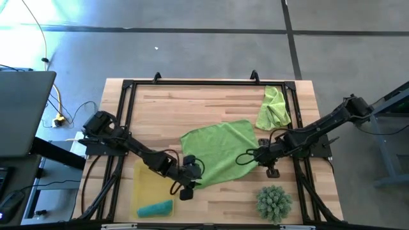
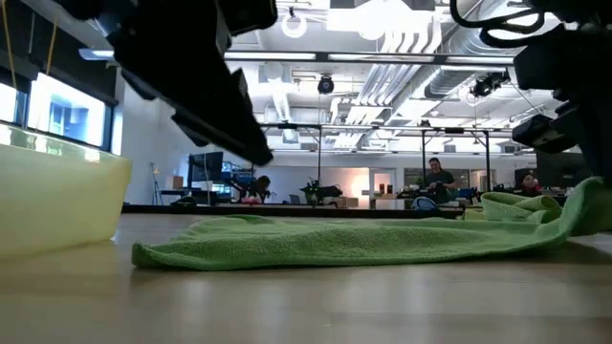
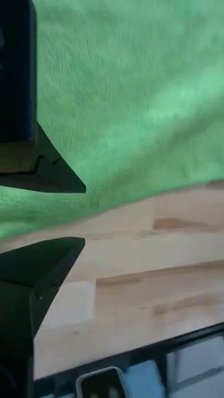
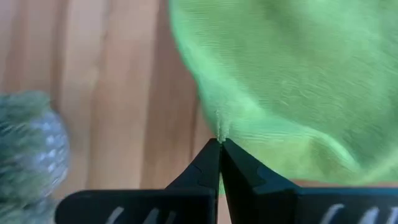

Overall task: Roll microfiber towels into tight, uniform cylinder then place into a basket
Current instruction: Roll the green microfiber towel

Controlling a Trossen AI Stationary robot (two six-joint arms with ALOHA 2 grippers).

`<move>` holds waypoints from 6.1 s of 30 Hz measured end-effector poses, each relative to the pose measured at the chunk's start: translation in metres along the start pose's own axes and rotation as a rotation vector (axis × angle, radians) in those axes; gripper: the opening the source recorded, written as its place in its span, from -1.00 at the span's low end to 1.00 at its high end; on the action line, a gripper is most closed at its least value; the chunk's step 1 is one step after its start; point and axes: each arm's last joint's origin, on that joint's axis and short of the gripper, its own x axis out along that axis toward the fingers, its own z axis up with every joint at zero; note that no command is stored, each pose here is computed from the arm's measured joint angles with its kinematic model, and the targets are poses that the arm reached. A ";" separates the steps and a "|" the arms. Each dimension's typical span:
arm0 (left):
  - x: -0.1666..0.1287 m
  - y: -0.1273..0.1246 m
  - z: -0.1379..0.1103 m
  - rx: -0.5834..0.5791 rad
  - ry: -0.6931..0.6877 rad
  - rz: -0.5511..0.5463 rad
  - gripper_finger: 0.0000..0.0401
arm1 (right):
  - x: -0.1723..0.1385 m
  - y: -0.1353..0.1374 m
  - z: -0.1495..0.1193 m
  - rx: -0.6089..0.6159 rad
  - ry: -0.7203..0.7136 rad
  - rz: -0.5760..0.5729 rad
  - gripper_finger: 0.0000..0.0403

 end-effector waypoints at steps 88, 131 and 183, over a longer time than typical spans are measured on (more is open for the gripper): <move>-0.020 0.109 0.036 0.040 0.448 0.739 -1.00 | -0.002 -0.112 0.028 0.046 -0.086 -0.720 -1.00; -0.019 0.136 0.045 0.039 0.449 0.716 -0.99 | -0.003 -0.118 0.029 0.362 -0.060 -0.480 -0.35; 0.001 0.120 0.026 -0.131 0.455 0.368 -0.44 | 0.007 -0.115 0.017 0.547 -0.040 -0.363 -0.36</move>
